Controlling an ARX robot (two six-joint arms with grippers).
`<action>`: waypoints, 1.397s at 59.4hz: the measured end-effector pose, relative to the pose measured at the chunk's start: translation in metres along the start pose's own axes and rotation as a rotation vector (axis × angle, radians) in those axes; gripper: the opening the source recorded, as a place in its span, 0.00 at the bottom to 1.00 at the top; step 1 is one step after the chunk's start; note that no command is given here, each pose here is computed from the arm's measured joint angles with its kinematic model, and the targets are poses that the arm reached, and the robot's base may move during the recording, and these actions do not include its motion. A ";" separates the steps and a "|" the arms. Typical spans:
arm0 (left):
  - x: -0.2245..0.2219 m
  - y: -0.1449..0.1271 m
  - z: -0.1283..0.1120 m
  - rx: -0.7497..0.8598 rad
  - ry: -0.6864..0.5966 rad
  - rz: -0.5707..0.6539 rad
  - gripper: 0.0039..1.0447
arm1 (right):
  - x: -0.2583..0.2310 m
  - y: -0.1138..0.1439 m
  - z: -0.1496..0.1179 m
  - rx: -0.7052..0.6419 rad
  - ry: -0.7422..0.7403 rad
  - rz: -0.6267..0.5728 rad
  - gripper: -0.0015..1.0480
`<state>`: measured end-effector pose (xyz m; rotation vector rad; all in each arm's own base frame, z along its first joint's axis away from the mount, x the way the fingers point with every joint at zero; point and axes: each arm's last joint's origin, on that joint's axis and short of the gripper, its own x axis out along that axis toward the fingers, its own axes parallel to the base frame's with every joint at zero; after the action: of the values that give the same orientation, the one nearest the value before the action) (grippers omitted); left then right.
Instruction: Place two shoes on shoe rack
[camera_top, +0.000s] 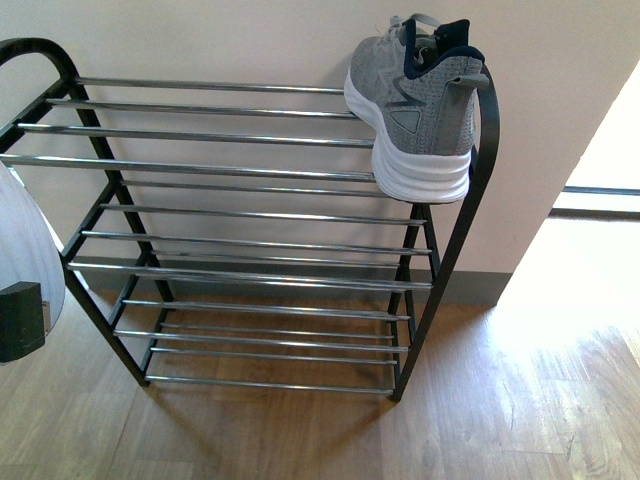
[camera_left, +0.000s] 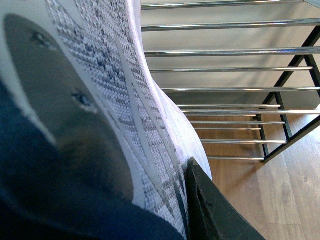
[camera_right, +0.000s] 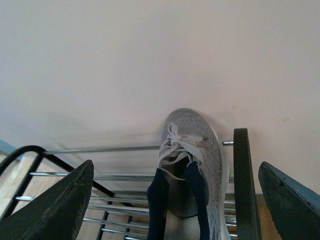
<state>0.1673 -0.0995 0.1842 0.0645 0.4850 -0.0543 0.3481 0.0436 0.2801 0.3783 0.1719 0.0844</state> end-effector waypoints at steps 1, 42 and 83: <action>0.000 0.000 0.000 0.000 0.000 0.000 0.02 | -0.003 -0.001 0.001 -0.002 -0.007 0.004 0.91; 0.000 0.000 0.000 0.000 0.000 0.000 0.02 | -0.121 -0.125 -0.035 -0.198 -0.258 -0.030 0.91; 0.000 0.000 0.000 0.000 -0.001 0.002 0.02 | -0.155 -0.108 -0.088 -0.353 -0.163 -0.094 0.35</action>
<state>0.1673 -0.0995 0.1842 0.0648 0.4843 -0.0521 0.1853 -0.0430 0.1827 0.0235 0.0115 -0.0097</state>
